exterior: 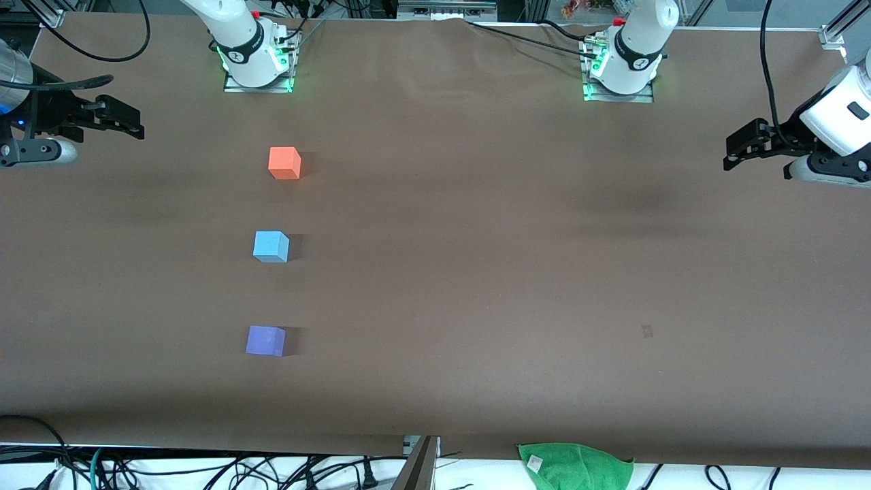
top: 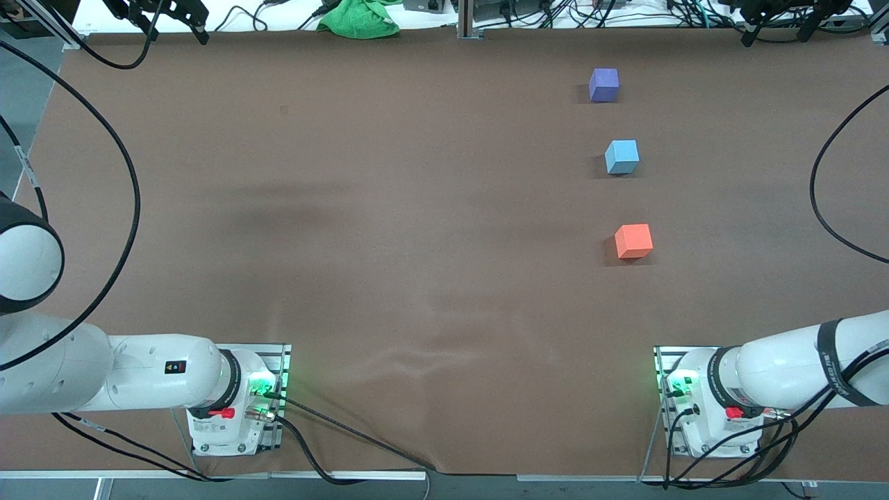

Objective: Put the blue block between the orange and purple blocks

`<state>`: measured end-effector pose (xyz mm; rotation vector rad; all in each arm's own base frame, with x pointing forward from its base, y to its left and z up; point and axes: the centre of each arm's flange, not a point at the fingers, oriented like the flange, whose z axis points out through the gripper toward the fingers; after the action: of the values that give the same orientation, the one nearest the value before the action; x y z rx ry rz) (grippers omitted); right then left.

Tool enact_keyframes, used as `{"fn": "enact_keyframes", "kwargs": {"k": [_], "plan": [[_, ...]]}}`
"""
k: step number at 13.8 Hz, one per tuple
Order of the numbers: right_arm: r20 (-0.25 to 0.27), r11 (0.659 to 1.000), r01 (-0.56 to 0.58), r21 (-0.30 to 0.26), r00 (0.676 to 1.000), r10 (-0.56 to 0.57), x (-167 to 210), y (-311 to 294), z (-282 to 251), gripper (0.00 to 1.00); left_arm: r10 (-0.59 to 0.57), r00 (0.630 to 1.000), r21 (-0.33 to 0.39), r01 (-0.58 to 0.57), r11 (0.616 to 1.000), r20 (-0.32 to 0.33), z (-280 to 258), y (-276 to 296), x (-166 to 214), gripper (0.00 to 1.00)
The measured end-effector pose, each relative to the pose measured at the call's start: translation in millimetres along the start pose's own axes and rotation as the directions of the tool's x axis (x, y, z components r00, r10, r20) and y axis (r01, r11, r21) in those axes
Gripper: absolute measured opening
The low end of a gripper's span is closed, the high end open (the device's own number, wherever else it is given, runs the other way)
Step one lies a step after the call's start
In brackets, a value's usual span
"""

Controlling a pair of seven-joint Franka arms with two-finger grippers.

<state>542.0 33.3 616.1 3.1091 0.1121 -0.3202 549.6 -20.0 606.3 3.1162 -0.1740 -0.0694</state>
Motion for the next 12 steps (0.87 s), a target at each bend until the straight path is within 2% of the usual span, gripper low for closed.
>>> {"fn": "enact_keyframes", "kwargs": {"k": [12], "plan": [[-0.017,1.000,0.029,0.002,0.999,-0.029,9.0,10.0,4.2,1.00,0.000,1.000,0.000,0.000,1.000,0.000,0.0,0.0,0.0,1.00]]}}
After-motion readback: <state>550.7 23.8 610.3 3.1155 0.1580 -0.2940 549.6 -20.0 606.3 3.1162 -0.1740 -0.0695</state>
